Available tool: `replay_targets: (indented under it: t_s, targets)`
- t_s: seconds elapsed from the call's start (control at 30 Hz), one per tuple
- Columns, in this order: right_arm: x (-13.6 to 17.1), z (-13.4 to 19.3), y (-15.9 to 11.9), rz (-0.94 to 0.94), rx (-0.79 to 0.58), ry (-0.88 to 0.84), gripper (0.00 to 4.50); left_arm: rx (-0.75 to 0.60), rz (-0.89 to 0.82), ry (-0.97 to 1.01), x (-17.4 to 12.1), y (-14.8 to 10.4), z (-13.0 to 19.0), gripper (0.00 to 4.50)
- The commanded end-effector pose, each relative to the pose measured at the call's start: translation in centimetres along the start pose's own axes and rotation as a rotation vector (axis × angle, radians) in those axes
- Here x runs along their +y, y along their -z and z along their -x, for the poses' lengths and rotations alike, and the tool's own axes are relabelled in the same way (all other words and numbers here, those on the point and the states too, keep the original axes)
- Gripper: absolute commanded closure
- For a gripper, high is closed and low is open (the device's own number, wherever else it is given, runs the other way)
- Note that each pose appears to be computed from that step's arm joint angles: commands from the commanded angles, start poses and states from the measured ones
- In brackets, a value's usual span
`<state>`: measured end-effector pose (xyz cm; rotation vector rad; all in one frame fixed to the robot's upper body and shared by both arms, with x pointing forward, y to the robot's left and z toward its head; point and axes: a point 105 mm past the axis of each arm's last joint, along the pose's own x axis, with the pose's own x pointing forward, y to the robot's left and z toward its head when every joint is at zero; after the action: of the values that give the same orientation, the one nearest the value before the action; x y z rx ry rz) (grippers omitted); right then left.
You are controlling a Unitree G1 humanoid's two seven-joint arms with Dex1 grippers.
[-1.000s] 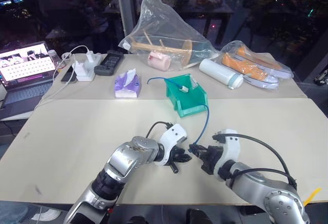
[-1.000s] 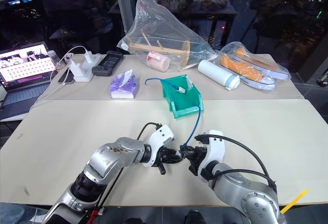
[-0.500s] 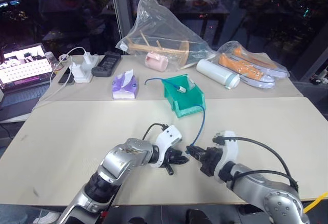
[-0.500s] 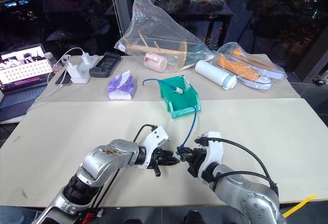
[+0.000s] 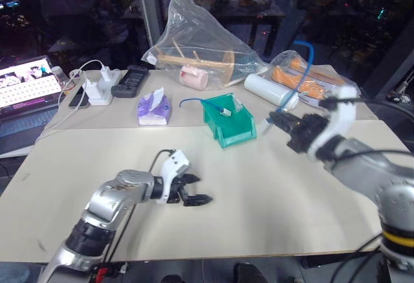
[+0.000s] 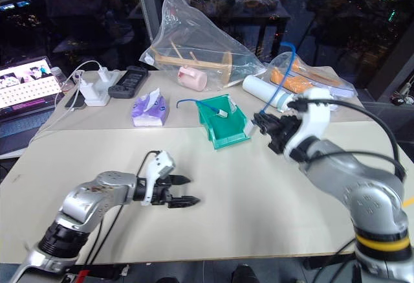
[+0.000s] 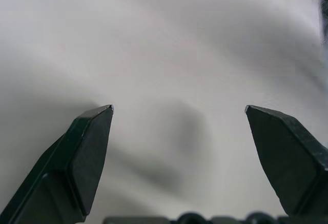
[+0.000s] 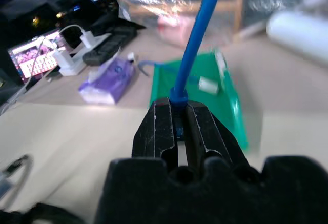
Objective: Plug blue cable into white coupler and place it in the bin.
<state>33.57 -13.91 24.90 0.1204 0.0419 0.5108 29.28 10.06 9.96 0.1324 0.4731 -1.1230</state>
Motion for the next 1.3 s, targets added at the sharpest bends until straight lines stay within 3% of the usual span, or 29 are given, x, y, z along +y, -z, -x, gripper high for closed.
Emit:
replay_targets:
  t_s: [0.03, 0.33, 0.4, 0.6, 0.73, 0.77, 0.93, 1.03, 1.13, 1.3]
  targets:
    - [-0.3, -3.2, 0.5, 0.135, 0.042, -0.065, 4.50, -0.077, -0.081, -0.089, 1.4, -0.8, 0.8, 0.05]
    - [-2.7, -10.2, 1.2, 0.252, 0.035, -0.086, 4.50, -0.383, 0.000, -0.442, 3.7, -4.0, 2.7, 0.05]
    - [-2.9, -10.8, 1.4, 0.251, 0.036, -0.092, 3.55, -0.395, 0.012, -0.494, 3.9, -3.9, 3.2, 0.00]
    - [-2.6, -11.1, -0.5, 0.228, -0.018, -0.137, 1.62, -0.421, 0.001, -0.624, 5.0, -3.7, 5.2, 0.00]
    - [-2.5, -9.0, -3.5, 0.221, -0.102, -0.156, 0.16, -0.440, -0.013, -0.627, 5.4, -3.9, 5.8, 0.00]
    - [-2.5, -7.9, -4.0, 0.226, -0.118, -0.161, 0.03, -0.438, -0.016, -0.625, 5.6, -3.9, 5.8, 0.00]
    - [-1.7, -1.5, -3.6, 0.278, -0.127, -0.234, 0.03, -0.424, -0.020, -0.581, 6.0, -3.7, 5.9, 0.00]
    - [-1.4, 3.2, -0.7, 0.296, -0.056, -0.262, 0.03, -0.441, -0.066, -0.577, 6.2, -4.2, 6.1, 0.00]
    - [-2.5, 6.6, 2.5, 0.295, 0.008, -0.167, 0.03, -0.444, -0.100, -0.564, 6.3, -4.2, 5.9, 0.00]
    - [-5.4, 8.6, 5.5, 0.263, 0.017, 0.037, 0.03, -0.404, -0.097, -0.512, 6.3, -3.1, 4.7, 0.00]
